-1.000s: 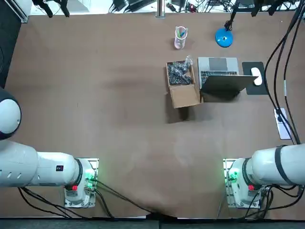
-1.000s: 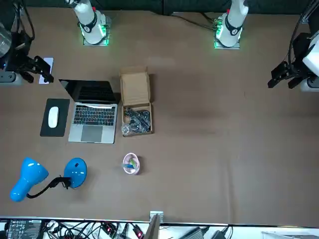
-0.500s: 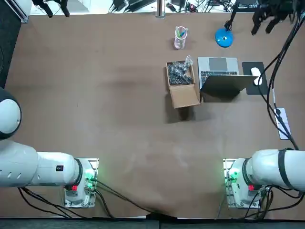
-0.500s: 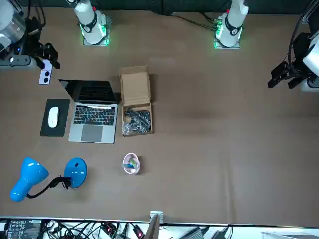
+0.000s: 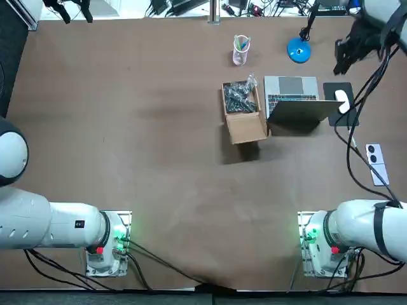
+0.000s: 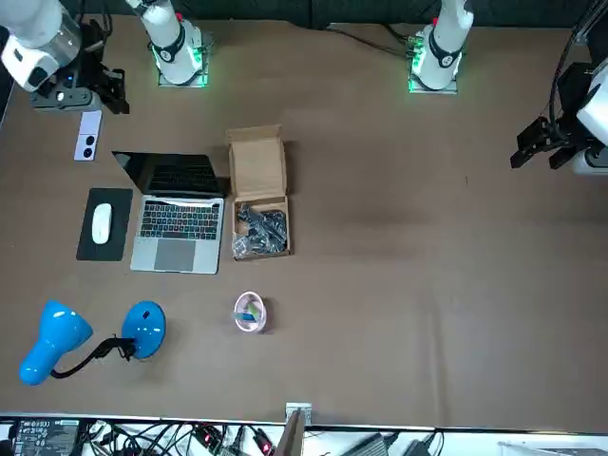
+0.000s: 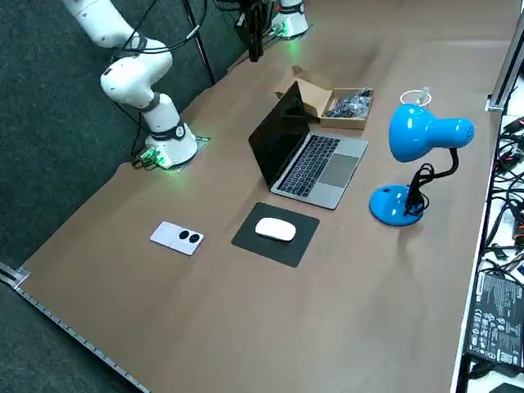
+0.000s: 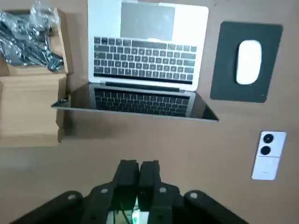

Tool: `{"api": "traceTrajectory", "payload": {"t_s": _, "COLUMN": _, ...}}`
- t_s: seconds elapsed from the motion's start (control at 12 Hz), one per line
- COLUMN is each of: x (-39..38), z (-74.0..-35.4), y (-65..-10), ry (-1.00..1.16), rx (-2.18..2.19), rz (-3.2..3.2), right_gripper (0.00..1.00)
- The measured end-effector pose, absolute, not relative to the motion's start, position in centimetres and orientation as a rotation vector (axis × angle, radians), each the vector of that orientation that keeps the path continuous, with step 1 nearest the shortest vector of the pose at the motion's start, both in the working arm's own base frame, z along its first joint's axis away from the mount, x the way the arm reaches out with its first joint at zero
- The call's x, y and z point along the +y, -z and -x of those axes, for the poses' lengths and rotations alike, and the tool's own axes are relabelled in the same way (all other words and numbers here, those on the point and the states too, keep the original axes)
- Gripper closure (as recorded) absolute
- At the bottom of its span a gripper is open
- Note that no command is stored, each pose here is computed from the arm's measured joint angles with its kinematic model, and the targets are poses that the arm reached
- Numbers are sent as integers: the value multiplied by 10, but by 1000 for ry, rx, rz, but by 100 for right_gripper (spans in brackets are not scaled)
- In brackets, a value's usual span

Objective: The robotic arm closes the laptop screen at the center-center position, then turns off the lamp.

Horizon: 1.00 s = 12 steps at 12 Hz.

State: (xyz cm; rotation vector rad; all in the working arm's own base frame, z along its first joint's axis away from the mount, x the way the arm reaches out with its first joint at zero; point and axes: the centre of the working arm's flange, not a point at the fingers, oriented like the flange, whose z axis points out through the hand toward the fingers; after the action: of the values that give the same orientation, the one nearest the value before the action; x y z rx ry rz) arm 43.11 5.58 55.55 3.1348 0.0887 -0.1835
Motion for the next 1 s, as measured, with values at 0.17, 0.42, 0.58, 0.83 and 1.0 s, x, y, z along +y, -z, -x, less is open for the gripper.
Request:
{"api": "traceTrajectory", "payload": {"t_s": 0.17, "x": 56, "z": -417, "y": -537, "ry": 192, "rx": 84, "rz": -3139, "right_gripper": 98}}
{"api": "traceTrajectory", "payload": {"t_s": 0.42, "x": 54, "z": -401, "y": -518, "ry": 213, "rx": 79, "rz": -3133, "right_gripper": 98}}
{"api": "traceTrajectory", "payload": {"t_s": 0.58, "x": 54, "z": -399, "y": -509, "ry": 214, "rx": 76, "rz": -3133, "right_gripper": 98}}
{"api": "traceTrajectory", "payload": {"t_s": 0.83, "x": 52, "z": -399, "y": -478, "ry": 215, "rx": 71, "rz": -3134, "right_gripper": 98}}
{"api": "traceTrajectory", "payload": {"t_s": 1.0, "x": 55, "z": -400, "y": -446, "ry": 232, "rx": 79, "rz": -3129, "right_gripper": 98}}
